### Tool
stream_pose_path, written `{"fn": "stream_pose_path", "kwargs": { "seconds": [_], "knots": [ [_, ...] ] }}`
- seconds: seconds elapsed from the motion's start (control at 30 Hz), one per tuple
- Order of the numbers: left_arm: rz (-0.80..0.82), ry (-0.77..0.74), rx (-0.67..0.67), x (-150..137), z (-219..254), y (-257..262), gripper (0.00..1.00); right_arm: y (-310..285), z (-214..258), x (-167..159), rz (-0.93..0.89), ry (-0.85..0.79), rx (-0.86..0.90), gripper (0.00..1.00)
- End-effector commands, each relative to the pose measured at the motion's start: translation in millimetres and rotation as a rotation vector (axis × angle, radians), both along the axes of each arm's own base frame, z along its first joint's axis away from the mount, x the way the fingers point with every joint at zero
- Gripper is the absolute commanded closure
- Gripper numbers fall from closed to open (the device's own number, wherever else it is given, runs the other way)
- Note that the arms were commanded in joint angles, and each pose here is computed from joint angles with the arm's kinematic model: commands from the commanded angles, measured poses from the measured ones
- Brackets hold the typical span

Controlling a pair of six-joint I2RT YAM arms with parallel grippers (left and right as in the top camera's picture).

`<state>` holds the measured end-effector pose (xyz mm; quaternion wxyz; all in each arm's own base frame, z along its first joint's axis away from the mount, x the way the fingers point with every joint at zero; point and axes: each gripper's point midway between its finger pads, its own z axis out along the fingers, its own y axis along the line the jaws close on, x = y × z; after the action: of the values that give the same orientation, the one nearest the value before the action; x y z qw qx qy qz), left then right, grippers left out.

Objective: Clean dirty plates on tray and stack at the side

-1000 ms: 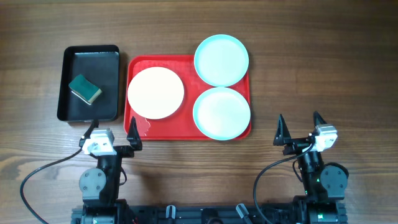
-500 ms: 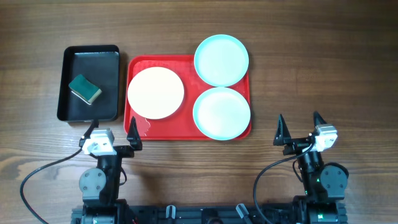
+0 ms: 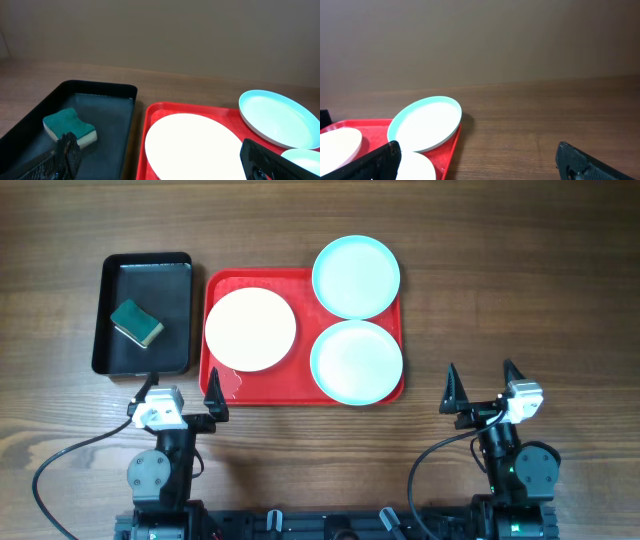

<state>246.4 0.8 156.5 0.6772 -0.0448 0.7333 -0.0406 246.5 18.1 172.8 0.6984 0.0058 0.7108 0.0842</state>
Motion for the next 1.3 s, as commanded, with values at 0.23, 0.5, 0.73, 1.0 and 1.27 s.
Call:
{"fn": "stream_pose_path", "kwargs": {
  "seconds": [0.23, 0.5, 0.73, 1.0, 1.27],
  "knots": [
    [0.021, -0.001, 0.019, 0.1, -0.7, 3.7, 0.0, -4.9, 1.1, 0.4, -0.027, 0.002, 0.082, 0.0],
    [0.029, 0.062, -0.084, 2.3, -15.3, 3.1, 0.0, -2.0, 1.5, 0.1, -0.01, 0.002, 0.081, 0.0],
    [0.016, 0.085, -0.146, 5.4, -1.4, -0.5, 0.0, 13.4, 23.6, -5.2, 0.082, -0.042, 0.078, 0.0],
    [0.003, 0.195, -0.148, 16.9, 49.8, -4.0, 0.0, 22.9, 73.4, -16.1, 0.14, -0.118, 0.061, 0.0],
    [0.015, 0.411, -0.152, 37.4, 102.0, -4.7, 0.0, 30.4, 107.0, -11.1, 0.183, -0.019, -0.023, 0.0]
  ]
}}
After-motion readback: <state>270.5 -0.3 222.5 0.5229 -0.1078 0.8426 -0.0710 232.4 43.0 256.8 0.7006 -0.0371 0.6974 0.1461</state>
